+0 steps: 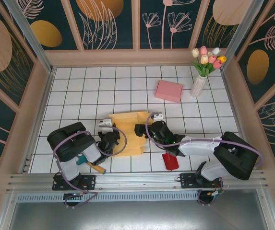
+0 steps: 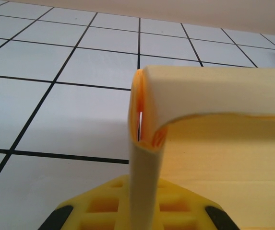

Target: Fold the paper box

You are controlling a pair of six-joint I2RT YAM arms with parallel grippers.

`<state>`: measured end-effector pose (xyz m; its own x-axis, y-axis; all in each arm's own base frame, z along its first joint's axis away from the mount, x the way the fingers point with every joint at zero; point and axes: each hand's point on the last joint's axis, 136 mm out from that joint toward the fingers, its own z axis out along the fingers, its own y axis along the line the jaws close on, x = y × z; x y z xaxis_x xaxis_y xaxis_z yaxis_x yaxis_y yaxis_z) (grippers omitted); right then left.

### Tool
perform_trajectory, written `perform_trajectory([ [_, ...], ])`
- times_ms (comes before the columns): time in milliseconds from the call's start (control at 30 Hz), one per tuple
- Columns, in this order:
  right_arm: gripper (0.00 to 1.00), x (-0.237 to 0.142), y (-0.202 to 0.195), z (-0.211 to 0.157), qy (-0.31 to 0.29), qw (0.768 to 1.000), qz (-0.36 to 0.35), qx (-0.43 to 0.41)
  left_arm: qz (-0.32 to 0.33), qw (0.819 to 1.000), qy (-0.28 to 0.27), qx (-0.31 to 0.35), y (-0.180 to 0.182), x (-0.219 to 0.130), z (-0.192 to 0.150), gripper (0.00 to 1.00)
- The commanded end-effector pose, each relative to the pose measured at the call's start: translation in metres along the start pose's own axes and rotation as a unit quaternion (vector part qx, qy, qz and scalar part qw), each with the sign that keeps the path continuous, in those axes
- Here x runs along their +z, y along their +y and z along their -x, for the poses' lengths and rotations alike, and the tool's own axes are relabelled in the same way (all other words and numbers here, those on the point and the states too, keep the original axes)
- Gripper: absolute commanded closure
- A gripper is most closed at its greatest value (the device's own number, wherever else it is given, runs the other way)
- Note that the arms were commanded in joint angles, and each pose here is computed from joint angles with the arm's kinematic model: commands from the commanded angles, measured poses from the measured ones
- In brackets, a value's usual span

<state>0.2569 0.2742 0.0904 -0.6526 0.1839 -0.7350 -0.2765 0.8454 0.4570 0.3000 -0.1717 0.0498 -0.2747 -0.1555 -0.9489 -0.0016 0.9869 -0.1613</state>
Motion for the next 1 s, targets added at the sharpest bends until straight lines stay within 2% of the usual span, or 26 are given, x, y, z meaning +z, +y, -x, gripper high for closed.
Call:
perform_trajectory([
  [0,0.03,0.003,-0.006,0.005,-0.008,1.000,-0.002,-0.006,-0.013,1.000,0.000,-0.016,-0.008,-0.001,0.003,1.00],
  [433,0.04,0.033,0.014,-0.011,0.020,0.999,0.044,0.003,-0.023,1.000,0.007,-0.018,-0.011,0.000,-0.001,1.00],
  [733,0.04,0.025,0.062,-0.011,0.000,0.993,0.099,-0.064,-0.020,1.000,0.013,-0.010,-0.010,0.002,-0.008,1.00],
  [967,0.04,0.031,0.068,-0.024,0.013,0.991,0.106,-0.074,-0.021,1.000,0.013,-0.009,-0.010,0.002,-0.008,1.00],
])
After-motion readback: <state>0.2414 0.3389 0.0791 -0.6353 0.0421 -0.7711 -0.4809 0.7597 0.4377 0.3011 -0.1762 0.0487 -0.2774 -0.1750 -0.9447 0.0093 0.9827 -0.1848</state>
